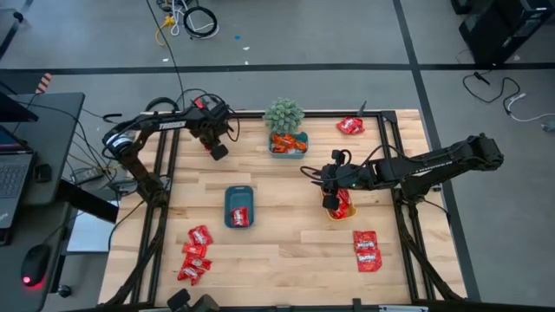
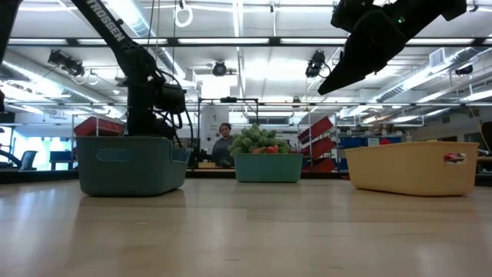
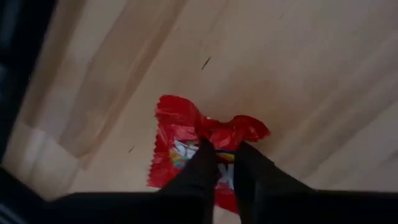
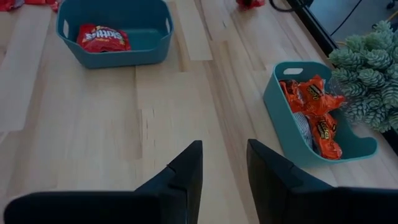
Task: Sort candy
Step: Put the red candy into the blue bin
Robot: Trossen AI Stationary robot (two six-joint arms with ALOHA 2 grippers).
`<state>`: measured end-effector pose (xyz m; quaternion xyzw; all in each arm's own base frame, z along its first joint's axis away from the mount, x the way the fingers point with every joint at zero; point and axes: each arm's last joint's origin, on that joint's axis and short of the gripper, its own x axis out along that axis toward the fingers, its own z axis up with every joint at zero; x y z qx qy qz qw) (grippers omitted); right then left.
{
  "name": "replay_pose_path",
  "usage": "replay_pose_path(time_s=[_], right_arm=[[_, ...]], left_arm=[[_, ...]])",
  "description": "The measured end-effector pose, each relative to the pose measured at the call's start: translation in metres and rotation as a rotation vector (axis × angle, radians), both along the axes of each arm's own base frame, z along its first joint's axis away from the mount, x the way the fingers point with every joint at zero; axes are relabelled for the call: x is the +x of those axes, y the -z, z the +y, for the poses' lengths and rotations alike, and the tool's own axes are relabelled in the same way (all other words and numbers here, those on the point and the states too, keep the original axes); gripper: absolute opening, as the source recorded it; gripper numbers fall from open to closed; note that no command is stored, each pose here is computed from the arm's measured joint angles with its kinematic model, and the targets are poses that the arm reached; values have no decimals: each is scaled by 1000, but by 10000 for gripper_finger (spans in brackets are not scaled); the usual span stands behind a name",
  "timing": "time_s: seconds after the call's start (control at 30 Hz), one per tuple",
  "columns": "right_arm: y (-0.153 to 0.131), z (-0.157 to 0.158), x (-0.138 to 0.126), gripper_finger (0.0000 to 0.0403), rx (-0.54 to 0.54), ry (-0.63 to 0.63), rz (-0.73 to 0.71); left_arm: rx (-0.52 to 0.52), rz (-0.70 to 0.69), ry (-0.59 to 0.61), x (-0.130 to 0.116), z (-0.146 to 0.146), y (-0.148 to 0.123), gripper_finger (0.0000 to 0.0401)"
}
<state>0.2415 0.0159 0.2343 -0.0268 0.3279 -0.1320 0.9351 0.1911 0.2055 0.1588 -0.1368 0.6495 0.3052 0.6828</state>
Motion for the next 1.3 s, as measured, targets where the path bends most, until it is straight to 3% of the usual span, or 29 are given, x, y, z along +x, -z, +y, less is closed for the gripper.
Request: replay_pose_path(time_s=[0.07, 0.23, 0.47, 0.67, 0.87, 1.07, 1.3], right_arm=[[0, 0, 0, 110, 0, 0, 0], [0, -1, 0, 110, 0, 2, 0], [0, -5, 0, 111, 0, 19, 0], [0, -9, 0, 108, 0, 36, 0], [0, -13, 1, 109, 0, 51, 0], [0, -15, 1, 106, -6, 58, 2], [0, -15, 1, 107, -6, 58, 2]], left_arm=[[6, -7, 1, -3, -3, -8, 15], [-13, -46, -9, -8, -23, -34, 22], [-12, -212, 23, -8, -81, -81, 16], [-52, -376, 234, 5, -144, -105, 15], [-74, -435, 548, 29, -199, -104, 14], [-33, -474, 855, 55, -234, -93, 14], [-44, -256, 983, 72, -242, -54, 14]])
